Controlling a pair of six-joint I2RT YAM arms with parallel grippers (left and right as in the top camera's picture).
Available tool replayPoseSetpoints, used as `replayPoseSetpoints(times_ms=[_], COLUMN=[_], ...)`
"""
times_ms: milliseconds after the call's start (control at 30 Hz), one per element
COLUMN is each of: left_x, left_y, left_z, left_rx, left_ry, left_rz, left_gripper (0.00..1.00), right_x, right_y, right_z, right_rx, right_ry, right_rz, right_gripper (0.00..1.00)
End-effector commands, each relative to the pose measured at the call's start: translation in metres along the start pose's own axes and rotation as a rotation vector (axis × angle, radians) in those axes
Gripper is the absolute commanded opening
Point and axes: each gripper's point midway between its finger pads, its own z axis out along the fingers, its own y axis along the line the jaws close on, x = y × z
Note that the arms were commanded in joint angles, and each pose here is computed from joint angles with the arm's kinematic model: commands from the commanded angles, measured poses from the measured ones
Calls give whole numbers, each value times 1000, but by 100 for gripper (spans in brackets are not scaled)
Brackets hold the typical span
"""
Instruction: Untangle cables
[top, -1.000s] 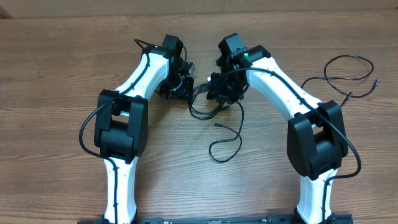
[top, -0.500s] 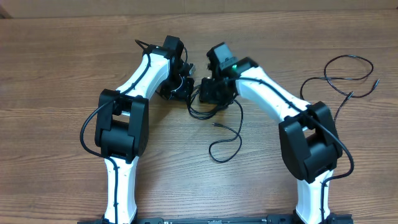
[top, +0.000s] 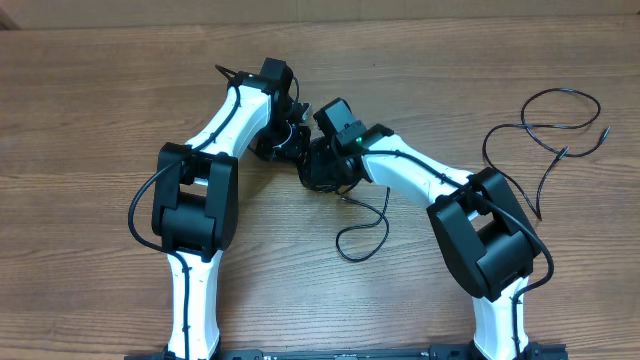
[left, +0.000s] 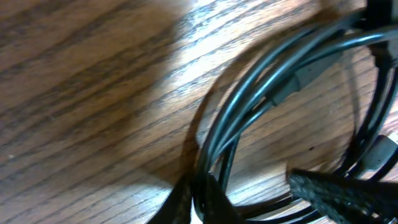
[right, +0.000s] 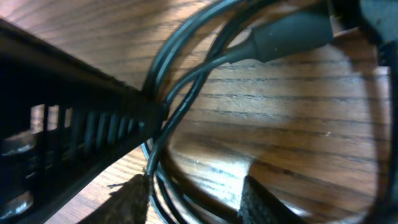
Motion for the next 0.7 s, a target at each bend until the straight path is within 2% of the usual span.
replayPoseSetpoints(times_ms=[0,200,300,400,667], left_x=[6,5,5,6,6], left_y=[3,3,3,3,0], left_z=[15,15,15,15,15], left_rx=[-19,-19,-19,-19,-1], left_ry=[42,39,39,40,43], left_rz=[4,4,4,0,-5], left_gripper=[12,12,13,14,12], right_x=[9,14,14,15,19], right_y=[8,19,21,14,6], right_z=[8,11,11,15,25], right_rx=[-16,-85,-89,-29,109], right_ry=[-3,11,11,-20,-101], right_rz=[-7,-19,0,0,-17], right_gripper=[50,54,52,41,40])
